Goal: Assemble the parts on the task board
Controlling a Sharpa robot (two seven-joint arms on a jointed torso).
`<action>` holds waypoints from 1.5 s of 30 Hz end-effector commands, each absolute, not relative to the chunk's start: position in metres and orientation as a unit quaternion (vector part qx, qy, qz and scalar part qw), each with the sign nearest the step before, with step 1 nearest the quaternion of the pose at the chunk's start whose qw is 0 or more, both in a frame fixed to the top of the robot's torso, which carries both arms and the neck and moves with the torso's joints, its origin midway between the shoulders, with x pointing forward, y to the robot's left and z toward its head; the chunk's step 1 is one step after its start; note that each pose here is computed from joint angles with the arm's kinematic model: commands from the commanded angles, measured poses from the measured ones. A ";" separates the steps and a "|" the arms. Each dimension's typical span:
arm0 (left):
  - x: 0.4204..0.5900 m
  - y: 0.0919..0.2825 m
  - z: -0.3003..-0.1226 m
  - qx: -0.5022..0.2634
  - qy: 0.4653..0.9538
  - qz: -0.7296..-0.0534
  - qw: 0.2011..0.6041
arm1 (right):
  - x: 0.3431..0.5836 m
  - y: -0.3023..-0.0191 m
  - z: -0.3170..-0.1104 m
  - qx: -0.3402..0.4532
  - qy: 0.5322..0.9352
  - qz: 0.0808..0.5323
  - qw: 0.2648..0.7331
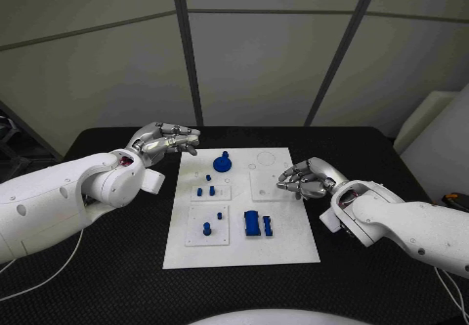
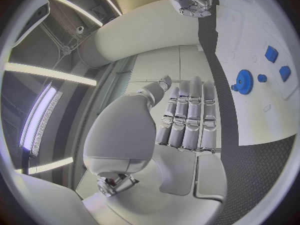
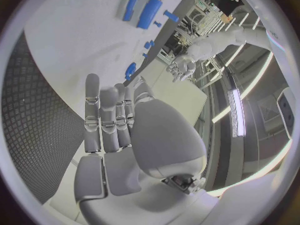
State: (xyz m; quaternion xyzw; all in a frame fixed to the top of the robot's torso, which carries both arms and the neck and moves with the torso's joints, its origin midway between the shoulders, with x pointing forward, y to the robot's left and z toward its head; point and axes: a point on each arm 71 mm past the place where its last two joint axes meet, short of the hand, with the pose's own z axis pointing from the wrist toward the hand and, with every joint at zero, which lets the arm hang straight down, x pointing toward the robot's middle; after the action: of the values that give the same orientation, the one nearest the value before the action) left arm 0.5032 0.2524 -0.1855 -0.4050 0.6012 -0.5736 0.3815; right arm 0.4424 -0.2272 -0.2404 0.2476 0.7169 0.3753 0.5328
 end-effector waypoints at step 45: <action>0.463 0.193 -0.224 -0.498 0.502 -0.507 0.492 | 0.463 -0.193 -0.224 0.497 0.502 0.507 0.494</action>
State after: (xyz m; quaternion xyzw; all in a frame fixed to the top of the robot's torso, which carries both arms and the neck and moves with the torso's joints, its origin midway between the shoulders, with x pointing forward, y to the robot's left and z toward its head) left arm 0.4636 0.1887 -0.2286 -0.4976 0.5219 -0.5244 0.4527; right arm 0.4633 -0.1872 -0.2262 0.4662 0.5312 0.5234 0.4759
